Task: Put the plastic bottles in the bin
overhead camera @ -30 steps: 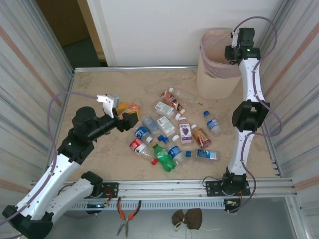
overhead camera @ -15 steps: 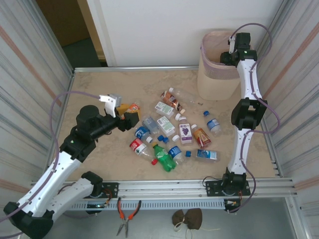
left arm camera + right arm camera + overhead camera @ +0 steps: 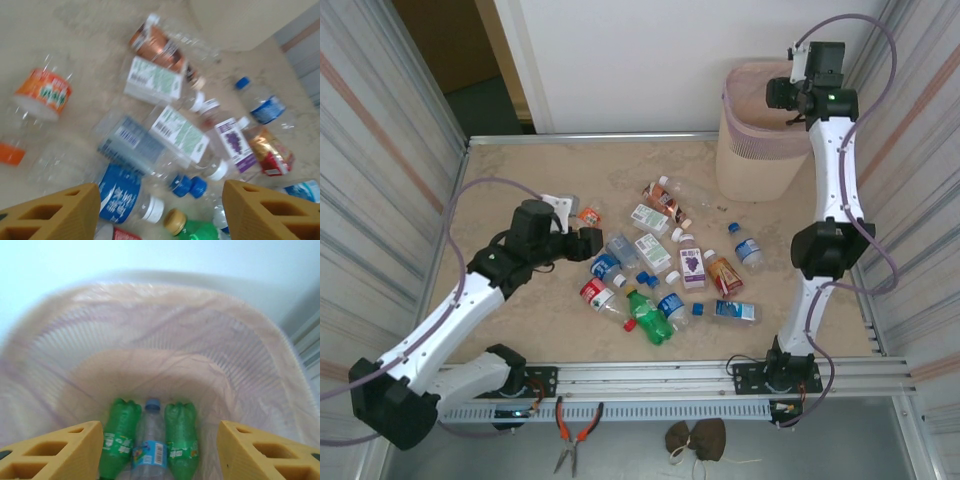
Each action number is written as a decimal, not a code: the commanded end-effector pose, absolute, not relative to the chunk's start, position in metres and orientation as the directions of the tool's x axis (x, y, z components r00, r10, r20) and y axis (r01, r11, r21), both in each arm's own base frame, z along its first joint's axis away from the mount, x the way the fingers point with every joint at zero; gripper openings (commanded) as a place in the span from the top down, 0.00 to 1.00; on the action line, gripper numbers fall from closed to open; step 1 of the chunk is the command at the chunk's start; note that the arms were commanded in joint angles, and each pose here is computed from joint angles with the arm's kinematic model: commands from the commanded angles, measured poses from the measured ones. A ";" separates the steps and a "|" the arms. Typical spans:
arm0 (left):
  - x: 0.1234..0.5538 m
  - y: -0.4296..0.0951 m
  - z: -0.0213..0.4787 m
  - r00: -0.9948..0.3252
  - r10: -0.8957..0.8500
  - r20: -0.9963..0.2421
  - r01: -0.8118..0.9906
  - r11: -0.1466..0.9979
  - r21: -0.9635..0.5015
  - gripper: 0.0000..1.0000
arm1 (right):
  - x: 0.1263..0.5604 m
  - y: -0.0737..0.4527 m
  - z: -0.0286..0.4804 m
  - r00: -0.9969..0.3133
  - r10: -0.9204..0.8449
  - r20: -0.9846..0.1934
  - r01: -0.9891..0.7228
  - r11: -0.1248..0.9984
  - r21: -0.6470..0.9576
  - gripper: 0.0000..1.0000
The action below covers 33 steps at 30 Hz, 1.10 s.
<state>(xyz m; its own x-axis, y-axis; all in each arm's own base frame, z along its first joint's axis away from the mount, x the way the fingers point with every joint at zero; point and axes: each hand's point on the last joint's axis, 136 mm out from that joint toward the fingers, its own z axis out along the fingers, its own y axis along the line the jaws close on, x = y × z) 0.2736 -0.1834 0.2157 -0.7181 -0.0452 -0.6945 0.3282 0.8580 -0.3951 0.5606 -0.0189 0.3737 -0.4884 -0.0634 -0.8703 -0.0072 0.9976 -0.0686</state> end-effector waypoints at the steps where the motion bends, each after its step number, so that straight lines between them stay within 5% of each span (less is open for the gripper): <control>1: 0.277 -0.167 0.199 -0.763 -0.131 -0.633 0.180 0.898 -0.402 0.33 | 0.540 -0.001 0.404 -0.433 -0.070 -0.899 -0.042 0.997 -0.057 0.39; 9: 0.276 -0.151 0.152 -0.833 -0.282 -0.475 -0.080 0.913 -0.400 0.32 | 0.491 0.024 0.416 -0.407 -0.082 -0.910 -0.081 0.995 -0.054 0.37; 19: 0.243 -0.154 0.094 -0.851 -0.491 -0.187 -0.374 0.816 -0.441 0.18 | 0.429 0.038 0.391 -0.421 -0.028 -0.907 -0.084 0.996 0.008 0.35; 33: 0.221 -0.173 0.051 -0.839 -0.543 -0.011 -0.467 0.731 -0.497 0.13 | 0.385 0.049 0.373 -0.455 -0.010 -0.890 -0.097 0.995 0.038 0.32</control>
